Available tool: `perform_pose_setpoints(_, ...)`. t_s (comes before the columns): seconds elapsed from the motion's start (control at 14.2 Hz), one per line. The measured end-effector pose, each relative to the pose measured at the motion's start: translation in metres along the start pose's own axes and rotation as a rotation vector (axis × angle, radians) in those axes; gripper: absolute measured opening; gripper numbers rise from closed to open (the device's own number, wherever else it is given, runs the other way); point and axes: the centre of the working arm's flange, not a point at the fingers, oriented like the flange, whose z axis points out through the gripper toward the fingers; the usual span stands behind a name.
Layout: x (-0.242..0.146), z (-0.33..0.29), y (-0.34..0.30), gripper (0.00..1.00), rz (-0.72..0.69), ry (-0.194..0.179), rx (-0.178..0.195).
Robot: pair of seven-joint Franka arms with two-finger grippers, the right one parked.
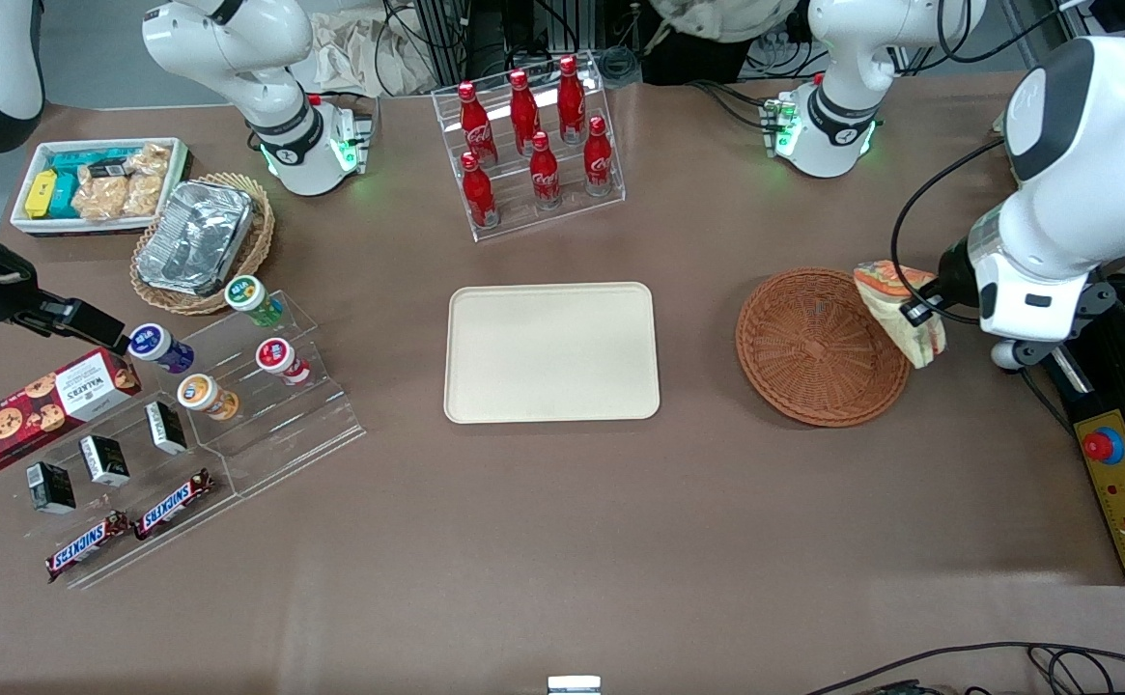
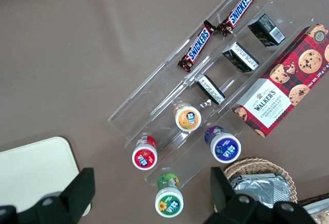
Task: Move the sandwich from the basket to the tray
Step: 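Carry the held sandwich over the cream tray and lower it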
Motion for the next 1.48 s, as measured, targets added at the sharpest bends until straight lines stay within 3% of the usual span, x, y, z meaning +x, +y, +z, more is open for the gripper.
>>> perform_pose_setpoints(0.28,-0.041,0.006,0.04,0.14,0.107,-0.005,0.023)
perform_pose_setpoints(0.49,-0.097,0.026,0.089,0.14,0.143,0.024,0.091)
perform_pose_setpoints(0.63,-0.126,0.044,0.116,0.14,0.166,0.029,0.117)
perform_pose_setpoints(0.91,-0.154,0.081,0.161,0.14,0.227,0.016,0.07)
perform_pose_setpoints(1.48,-0.217,0.172,0.218,0.14,0.355,0.058,-0.031)
